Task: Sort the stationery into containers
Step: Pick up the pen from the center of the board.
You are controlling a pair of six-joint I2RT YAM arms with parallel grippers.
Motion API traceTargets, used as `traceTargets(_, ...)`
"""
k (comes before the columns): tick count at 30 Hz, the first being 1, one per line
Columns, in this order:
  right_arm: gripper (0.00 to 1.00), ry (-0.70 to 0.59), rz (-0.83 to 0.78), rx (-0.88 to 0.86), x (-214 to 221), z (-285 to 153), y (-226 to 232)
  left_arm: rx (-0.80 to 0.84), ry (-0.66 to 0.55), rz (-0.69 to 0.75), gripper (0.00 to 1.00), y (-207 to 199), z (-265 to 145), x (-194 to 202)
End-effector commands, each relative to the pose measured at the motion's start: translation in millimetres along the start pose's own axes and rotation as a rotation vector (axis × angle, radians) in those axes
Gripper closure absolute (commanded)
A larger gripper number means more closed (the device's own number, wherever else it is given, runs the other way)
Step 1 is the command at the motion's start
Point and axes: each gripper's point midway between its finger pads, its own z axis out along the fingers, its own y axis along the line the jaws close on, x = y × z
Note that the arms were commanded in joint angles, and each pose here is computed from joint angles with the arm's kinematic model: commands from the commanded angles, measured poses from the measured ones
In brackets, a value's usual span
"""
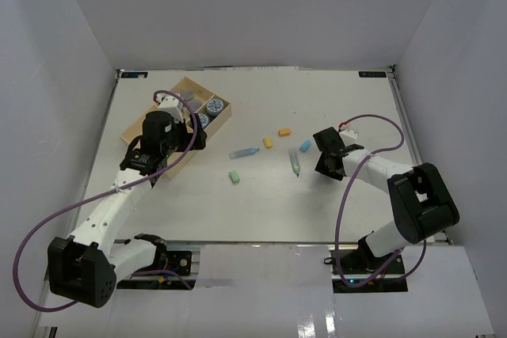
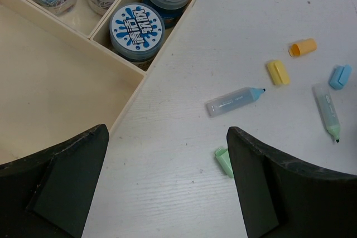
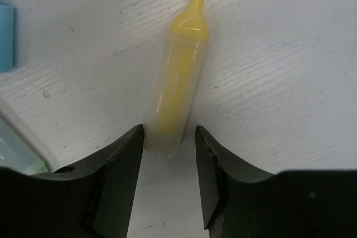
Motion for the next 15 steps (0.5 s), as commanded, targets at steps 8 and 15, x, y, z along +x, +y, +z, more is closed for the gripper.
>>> traceTargets(8,0.56,0.036,0.002,0.038,15.6,2.6,-2.5,0.015,-0.031,-0.007,0.02,-1.9,-6.4,-7.4)
traceTargets(15,0.71,0.036,-0.012,0.027,17.8,-0.1,-2.2,0.048,-0.019,-0.008,0.02,-7.7,-6.6,-5.2)
